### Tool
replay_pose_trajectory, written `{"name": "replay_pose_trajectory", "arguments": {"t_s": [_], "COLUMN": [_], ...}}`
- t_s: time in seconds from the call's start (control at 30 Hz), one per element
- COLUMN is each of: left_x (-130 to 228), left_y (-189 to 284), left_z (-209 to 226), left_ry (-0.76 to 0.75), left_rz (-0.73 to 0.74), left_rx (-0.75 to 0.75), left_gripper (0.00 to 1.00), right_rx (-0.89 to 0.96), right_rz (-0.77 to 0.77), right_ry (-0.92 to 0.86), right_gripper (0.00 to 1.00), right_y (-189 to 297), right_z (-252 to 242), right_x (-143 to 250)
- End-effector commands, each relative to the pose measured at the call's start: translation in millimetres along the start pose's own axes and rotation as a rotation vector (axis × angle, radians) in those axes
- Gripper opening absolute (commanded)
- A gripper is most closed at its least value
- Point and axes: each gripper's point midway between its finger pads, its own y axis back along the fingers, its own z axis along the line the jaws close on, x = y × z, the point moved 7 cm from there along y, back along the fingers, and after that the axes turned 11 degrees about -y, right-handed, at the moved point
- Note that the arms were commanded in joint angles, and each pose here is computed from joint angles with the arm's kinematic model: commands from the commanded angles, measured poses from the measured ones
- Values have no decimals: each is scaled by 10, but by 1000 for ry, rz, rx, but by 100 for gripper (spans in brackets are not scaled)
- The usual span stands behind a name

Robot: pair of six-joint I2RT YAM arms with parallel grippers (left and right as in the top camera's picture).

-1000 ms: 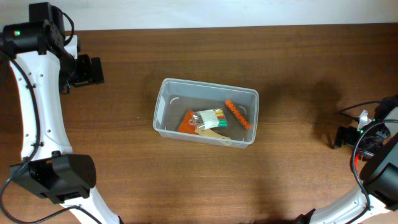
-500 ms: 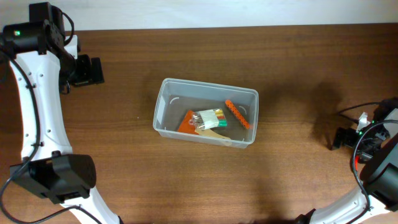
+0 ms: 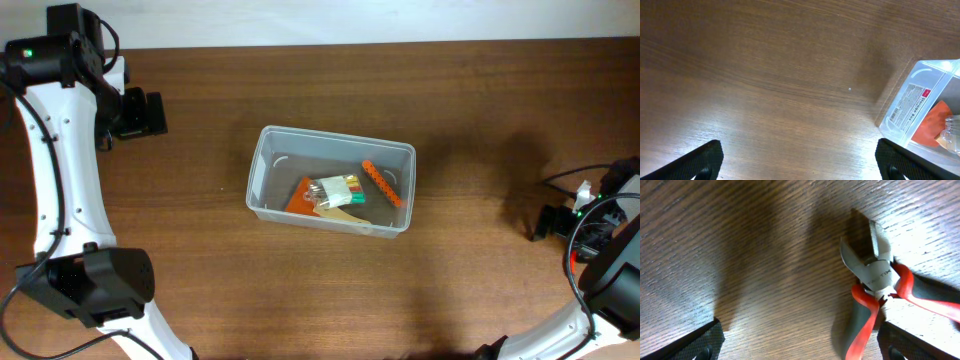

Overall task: Pack container
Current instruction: 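Lower the right gripper onto the pliers' jaw end and close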

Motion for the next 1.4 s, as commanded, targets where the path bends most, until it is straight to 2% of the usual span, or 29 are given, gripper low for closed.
{"name": "replay_pose_trajectory", "arguments": {"t_s": [0.0,0.4,1.37], "left_x": [2,1,2], "left_y": [39,39,39], "left_z": [33,33,33], "left_ry": [-6,-6,-6], "left_rz": [-11,-11,-11], "left_rx": [-10,-11,-10], "left_gripper": [99,99,99], "right_rx": [14,5,3], "right_rz": [42,18,11], "right_ry": [-8,-8,-8], "right_gripper": [99,100,87], "right_y": [-132,-135,-136], "right_z": [1,10,15], "right_x": [77,35,21]}}
